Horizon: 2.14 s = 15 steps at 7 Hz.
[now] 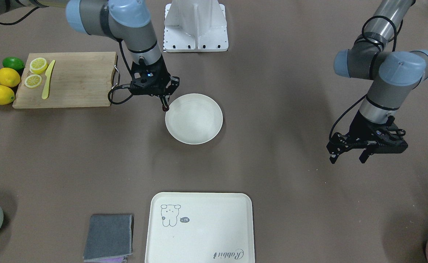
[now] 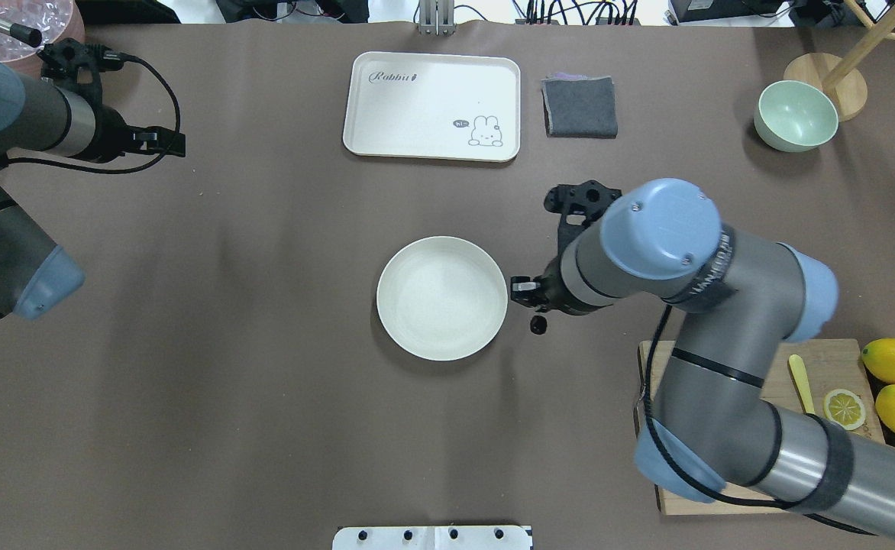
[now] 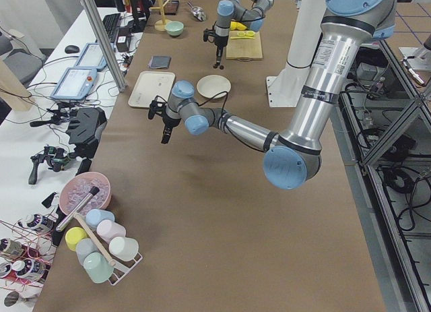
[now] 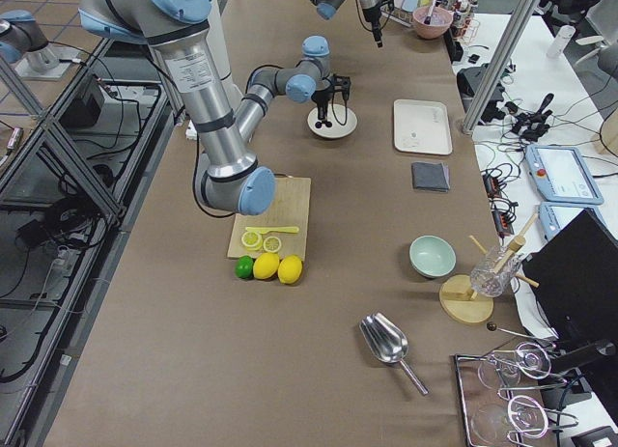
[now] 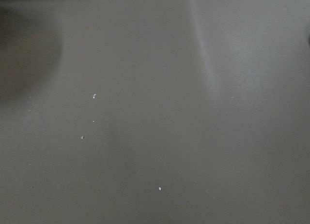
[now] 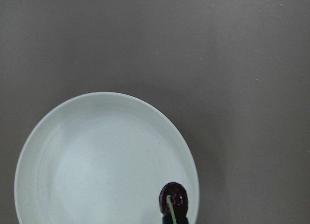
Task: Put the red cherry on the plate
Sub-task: 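Carry the cherries with the right gripper over the white plate and lower, then open the right gripper over the plate and lift the right arm away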
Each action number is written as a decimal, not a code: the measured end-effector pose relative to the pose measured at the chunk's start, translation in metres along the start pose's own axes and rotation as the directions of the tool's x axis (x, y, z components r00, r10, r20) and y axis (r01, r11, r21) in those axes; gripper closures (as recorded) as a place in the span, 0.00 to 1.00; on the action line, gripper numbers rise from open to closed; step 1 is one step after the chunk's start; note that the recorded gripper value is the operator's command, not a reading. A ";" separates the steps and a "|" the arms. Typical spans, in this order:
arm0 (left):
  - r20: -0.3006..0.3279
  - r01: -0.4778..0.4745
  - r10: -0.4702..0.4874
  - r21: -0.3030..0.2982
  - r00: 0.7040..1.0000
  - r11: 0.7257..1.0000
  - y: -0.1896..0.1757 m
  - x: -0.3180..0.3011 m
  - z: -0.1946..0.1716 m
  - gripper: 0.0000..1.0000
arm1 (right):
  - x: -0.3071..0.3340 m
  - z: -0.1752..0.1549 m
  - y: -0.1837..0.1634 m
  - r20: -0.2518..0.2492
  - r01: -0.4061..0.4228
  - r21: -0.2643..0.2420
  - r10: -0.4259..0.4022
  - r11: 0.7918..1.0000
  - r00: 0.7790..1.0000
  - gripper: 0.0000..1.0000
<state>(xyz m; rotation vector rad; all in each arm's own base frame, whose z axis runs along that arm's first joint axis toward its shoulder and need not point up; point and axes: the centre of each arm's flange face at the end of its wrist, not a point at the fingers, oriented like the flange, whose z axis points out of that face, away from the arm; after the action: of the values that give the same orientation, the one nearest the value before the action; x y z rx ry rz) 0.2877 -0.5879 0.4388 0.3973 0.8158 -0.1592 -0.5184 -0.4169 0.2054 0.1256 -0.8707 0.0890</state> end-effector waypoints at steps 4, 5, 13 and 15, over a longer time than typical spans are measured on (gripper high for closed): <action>0.009 0.011 -0.011 -0.009 1.000 1.000 -0.001 -0.010 0.002 0.02 | -0.048 0.066 0.005 0.049 0.040 0.002 -0.040 0.999 0.998 0.02; 0.010 0.012 -0.011 -0.009 1.000 1.000 -0.001 -0.011 0.003 0.02 | -0.050 0.070 0.010 0.051 0.045 -0.005 -0.045 0.999 0.998 0.00; 0.009 -0.047 0.048 -0.105 0.999 0.993 -0.009 -0.143 -0.035 0.02 | 0.138 -0.060 -0.089 -0.047 0.121 -0.082 -0.125 0.989 0.991 0.00; 0.055 -0.066 0.073 -0.115 0.996 0.991 -0.014 -0.202 -0.059 0.02 | 0.286 -0.094 -0.136 -0.062 0.205 -0.120 -0.214 0.971 0.975 0.00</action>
<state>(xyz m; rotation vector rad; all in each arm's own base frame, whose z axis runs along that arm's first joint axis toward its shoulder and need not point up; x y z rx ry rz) 0.1065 -0.5798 0.5467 0.3124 0.7478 -0.0590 -0.2462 -0.5301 0.3543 0.1066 -0.7814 -0.1529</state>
